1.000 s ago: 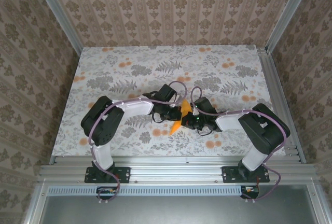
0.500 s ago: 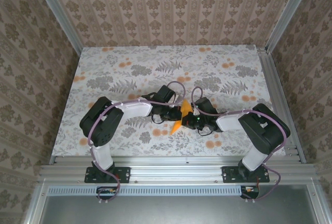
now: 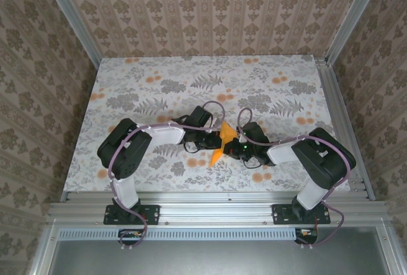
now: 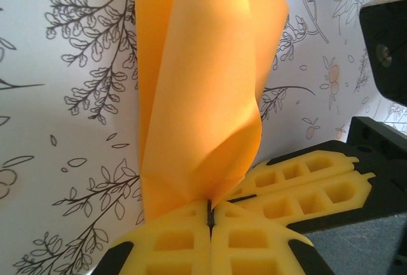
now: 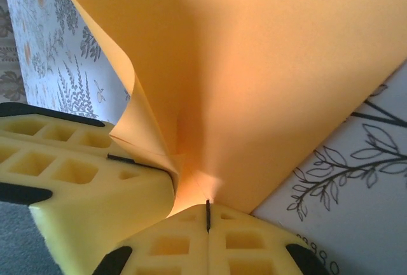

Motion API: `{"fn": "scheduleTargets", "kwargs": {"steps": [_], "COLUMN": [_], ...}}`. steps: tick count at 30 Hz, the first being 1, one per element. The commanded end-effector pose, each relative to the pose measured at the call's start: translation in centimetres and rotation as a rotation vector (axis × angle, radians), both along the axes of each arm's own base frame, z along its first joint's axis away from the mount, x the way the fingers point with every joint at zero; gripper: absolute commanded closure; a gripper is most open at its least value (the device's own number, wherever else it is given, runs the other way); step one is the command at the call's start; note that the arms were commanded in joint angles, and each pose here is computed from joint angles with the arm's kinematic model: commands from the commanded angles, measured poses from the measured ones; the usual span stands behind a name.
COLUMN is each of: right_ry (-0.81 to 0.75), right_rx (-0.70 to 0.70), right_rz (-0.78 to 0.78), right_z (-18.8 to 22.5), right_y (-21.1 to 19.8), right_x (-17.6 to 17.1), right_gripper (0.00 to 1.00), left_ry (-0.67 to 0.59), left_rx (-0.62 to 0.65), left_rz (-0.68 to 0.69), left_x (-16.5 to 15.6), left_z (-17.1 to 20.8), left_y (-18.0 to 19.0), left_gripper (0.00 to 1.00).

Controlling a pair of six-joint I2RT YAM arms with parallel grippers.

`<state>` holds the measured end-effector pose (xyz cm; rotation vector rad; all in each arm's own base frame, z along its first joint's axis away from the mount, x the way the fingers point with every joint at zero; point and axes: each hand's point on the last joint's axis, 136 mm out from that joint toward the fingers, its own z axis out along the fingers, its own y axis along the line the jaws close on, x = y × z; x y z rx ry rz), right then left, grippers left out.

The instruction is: Fold a paper plane with a square sheet of paper (pick it up from the middle)

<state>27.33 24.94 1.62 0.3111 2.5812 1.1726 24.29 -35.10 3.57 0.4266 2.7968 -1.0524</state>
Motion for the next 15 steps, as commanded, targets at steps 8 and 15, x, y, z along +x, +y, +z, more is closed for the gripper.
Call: {"fn": "scheduleTargets", "kwargs": {"steps": [8,15], "right_ry": [0.05,0.052], "right_rx": [0.107,0.194], "right_rz": [-0.096,-0.133], "right_z": [-1.4,-0.7], "right_y": [-0.9,-0.8], "right_x": [0.0,0.8], "right_gripper": [1.0,1.0], "left_ry": [0.043,0.04], "left_rx": [-0.005,-0.015], "left_rz": [0.0,-0.007], "left_x": [-0.3,-0.3], "left_z": [-1.3,-1.1], "left_y": [0.1,-0.1], "left_gripper": [0.95,0.95]}}
